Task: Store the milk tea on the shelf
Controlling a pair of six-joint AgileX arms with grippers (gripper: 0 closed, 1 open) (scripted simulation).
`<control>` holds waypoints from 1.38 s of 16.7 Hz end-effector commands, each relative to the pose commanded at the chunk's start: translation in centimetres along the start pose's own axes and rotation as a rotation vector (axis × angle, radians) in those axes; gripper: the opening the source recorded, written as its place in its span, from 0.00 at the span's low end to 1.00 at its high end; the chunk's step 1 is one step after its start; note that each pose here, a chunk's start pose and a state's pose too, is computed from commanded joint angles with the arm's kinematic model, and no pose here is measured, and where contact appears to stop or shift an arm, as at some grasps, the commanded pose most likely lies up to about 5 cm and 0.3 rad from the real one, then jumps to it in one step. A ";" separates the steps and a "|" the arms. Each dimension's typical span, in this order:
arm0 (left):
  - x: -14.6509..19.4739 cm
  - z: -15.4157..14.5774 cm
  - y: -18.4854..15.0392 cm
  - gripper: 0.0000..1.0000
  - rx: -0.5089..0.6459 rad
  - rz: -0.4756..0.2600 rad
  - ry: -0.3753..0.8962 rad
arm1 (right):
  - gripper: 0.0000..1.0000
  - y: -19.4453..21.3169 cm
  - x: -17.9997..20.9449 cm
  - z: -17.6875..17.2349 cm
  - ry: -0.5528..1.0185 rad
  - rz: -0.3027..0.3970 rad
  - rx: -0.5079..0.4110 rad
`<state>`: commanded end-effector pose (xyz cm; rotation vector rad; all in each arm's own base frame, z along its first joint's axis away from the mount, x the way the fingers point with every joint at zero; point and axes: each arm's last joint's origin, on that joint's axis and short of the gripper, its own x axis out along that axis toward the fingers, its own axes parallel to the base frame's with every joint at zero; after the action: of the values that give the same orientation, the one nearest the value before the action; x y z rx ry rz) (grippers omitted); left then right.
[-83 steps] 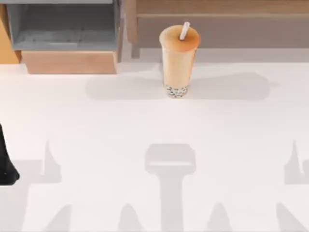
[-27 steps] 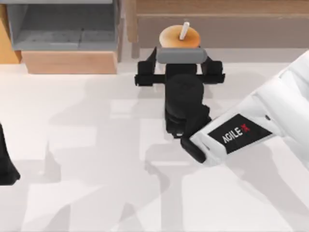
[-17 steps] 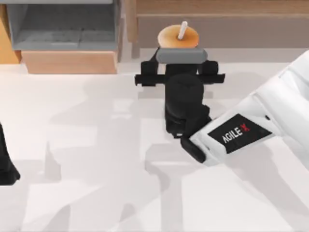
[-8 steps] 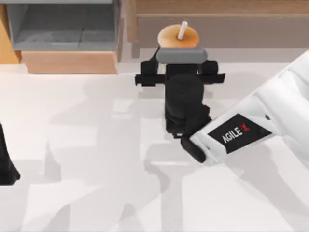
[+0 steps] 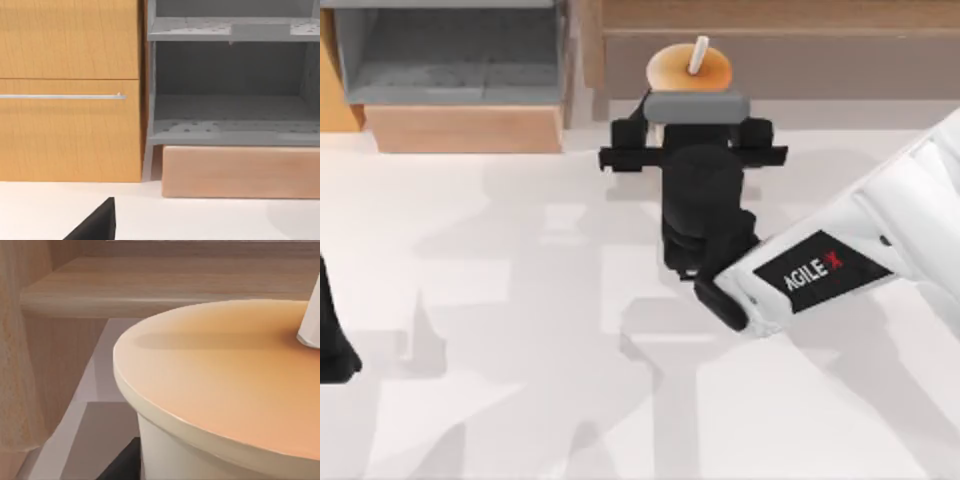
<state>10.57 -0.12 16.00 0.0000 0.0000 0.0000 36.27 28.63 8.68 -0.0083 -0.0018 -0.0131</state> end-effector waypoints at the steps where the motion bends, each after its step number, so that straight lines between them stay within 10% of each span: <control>1: 0.0 0.0 0.0 1.00 0.000 0.000 0.000 | 0.00 0.0 0.0 -0.1 0.000 0.000 0.001; 11: 0.0 0.0 0.0 1.00 0.000 0.000 0.000 | 0.00 -2.2 0.2 10.3 -0.165 0.107 0.167; 23: 0.0 0.0 0.0 1.00 0.000 0.000 0.000 | 0.00 -26.2 4.3 16.2 -0.107 -0.081 0.093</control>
<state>10.57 -0.12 16.00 0.0000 0.0000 0.0000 40.22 2.53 25.06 0.0843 -0.1096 -0.0937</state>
